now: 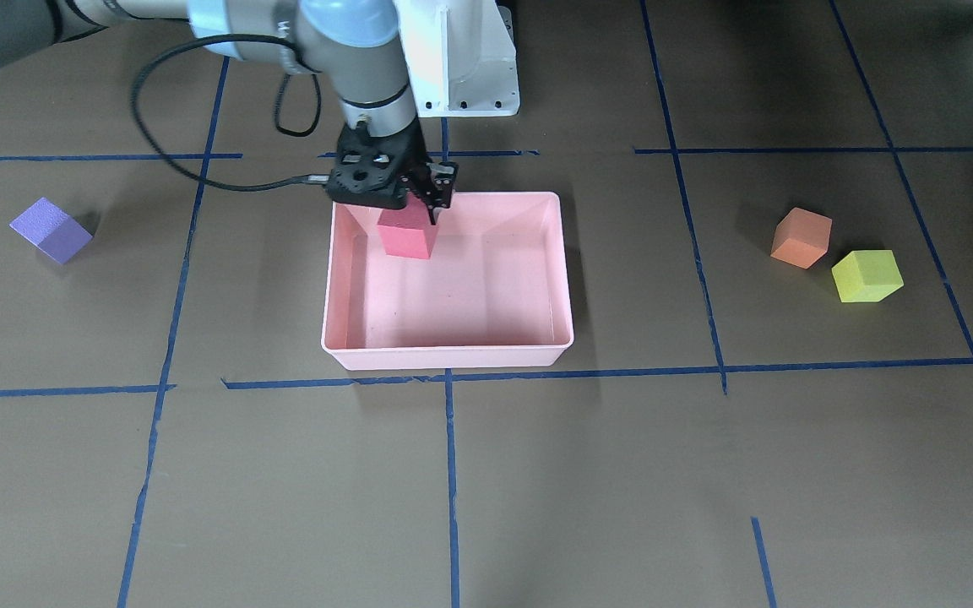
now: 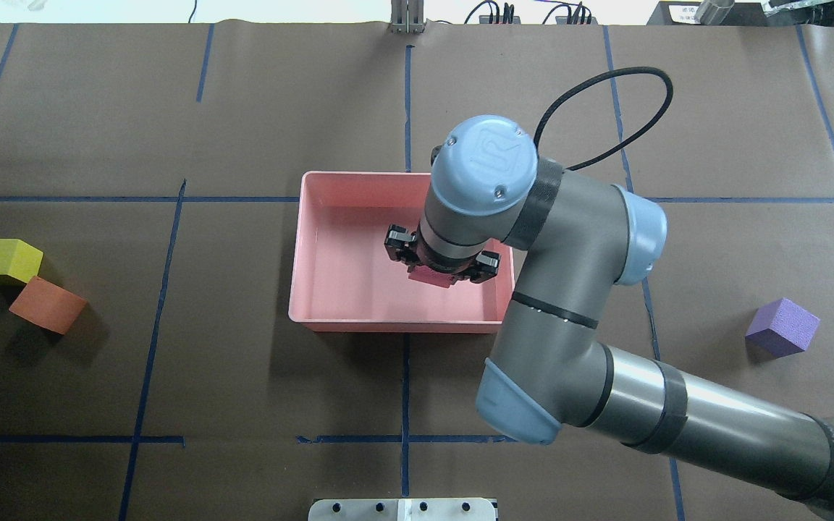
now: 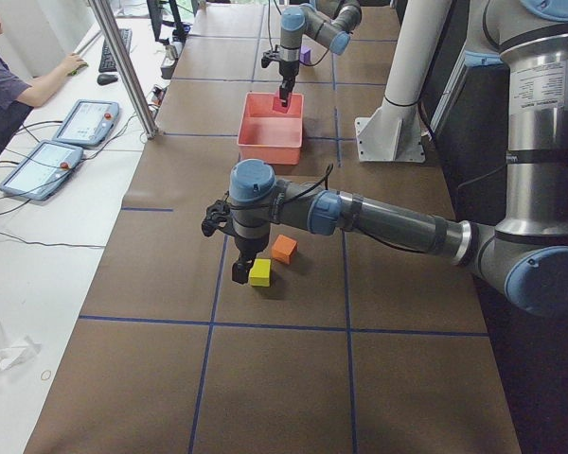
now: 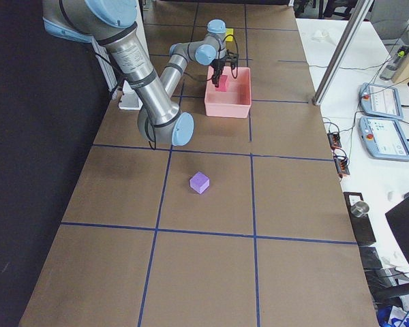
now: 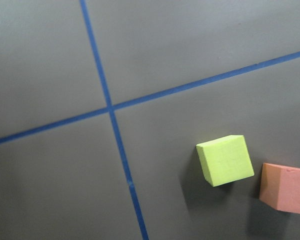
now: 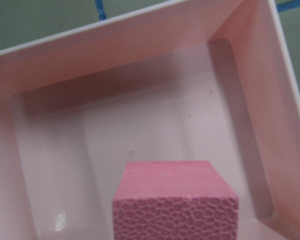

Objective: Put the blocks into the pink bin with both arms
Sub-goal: 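Carry the pink cube with the right gripper over the bin and release, then grasp the yellow-green cube with the left gripper while the right gripper withdraws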

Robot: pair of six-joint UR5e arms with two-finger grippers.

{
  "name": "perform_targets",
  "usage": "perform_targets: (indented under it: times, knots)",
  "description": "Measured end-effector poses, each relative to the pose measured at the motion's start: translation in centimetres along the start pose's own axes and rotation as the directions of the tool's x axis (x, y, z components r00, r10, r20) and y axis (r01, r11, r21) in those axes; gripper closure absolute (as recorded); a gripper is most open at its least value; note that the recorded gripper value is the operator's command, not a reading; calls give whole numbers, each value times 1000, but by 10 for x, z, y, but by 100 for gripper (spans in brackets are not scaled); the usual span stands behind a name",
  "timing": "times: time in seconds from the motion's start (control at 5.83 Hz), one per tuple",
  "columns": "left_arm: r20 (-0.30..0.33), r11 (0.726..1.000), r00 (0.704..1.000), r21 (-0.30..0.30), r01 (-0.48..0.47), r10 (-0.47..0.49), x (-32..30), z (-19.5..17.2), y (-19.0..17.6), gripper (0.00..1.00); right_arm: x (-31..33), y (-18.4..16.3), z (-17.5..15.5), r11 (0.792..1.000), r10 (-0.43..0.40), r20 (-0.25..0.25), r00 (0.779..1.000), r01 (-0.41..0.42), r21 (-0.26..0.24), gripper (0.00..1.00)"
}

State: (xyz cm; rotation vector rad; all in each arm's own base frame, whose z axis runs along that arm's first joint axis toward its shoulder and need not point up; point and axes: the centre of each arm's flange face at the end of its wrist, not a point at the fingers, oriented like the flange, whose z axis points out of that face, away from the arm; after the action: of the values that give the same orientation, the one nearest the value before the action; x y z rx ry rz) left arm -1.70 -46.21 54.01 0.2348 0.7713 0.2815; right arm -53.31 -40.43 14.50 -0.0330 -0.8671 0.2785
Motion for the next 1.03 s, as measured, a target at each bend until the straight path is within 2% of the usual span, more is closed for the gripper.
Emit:
perform_targets:
  times: [0.17,0.34,0.69,1.03]
  knots:
    - [-9,999,999,-14,-32,32,10,13,-4,0,-8,12,6,1000,-7,-6,1000,7,11,0]
    - [-21,999,999,-36,-31,30,19,34,-6,0,-6,9,6,1000,-25,-10,1000,25,16,0]
    - [-46,995,995,-41,92,-94,27,102,-9,0,27,-25,-17,993,-117,-30,993,118,25,0]
    - [-98,969,964,-14,248,-249,40,169,-10,0,72,-79,-43,983,-182,-32,983,182,-5,0]
